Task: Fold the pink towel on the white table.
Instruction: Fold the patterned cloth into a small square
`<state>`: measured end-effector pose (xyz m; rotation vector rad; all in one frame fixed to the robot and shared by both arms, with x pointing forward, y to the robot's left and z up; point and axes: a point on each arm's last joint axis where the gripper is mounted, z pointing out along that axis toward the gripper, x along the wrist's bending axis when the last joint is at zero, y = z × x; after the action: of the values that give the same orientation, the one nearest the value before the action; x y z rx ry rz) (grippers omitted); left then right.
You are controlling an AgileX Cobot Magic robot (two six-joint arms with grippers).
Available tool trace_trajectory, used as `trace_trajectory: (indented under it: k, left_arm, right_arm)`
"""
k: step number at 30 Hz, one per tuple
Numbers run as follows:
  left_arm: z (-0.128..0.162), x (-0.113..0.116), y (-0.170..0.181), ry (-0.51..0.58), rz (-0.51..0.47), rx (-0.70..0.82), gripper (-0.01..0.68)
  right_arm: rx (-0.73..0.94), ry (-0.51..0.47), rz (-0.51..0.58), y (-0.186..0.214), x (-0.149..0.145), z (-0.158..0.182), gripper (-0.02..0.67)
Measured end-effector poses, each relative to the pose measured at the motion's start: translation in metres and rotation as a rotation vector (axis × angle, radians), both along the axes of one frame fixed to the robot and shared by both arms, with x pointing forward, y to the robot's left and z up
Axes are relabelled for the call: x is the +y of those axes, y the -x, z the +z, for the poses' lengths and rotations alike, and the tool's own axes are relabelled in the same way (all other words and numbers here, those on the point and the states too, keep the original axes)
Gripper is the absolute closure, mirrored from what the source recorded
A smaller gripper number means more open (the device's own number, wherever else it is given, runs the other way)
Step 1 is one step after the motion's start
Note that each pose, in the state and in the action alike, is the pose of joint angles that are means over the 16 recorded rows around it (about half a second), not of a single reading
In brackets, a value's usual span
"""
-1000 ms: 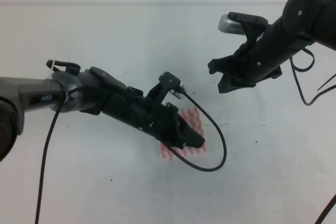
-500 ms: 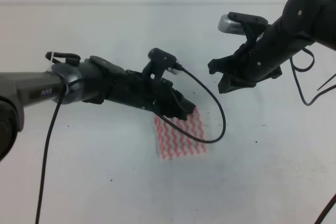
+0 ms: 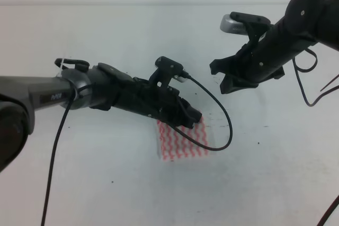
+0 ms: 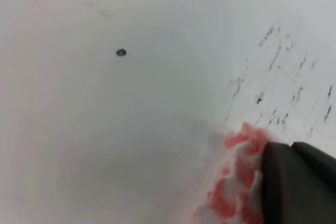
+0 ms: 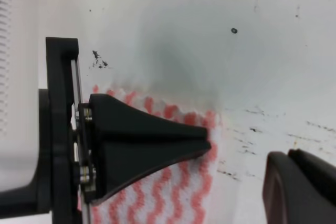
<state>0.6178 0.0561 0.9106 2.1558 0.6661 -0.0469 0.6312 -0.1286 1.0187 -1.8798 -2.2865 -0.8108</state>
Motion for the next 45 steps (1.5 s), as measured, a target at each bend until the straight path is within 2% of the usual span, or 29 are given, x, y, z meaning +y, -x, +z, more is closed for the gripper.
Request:
trace_trajectory:
  k: [10, 20, 33, 38, 45]
  left_arm:
    - [-0.002, -0.004, -0.001, 0.022, -0.021, 0.016, 0.673]
    - [0.012, -0.007, -0.003, 0.031, -0.055, -0.005, 0.673]
    - [0.012, 0.000, 0.012, -0.086, -0.175, 0.110, 0.673]
    - [0.007, 0.001, 0.014, -0.110, -0.183, 0.141, 0.673]
    - [0.003, -0.001, 0.012, -0.085, -0.167, 0.154, 0.673]
  right_arm:
    - [-0.001, 0.000, 0.000, 0.000, 0.000, 0.000, 0.651]
    - [-0.003, -0.001, 0.000, 0.000, 0.000, 0.001, 0.651]
    - [-0.001, 0.002, 0.002, 0.000, 0.000, 0.001, 0.651]
    - [0.000, 0.002, 0.002, 0.000, 0.000, 0.001, 0.651]
    - [-0.003, 0.000, 0.002, 0.001, 0.000, 0.002, 0.651]
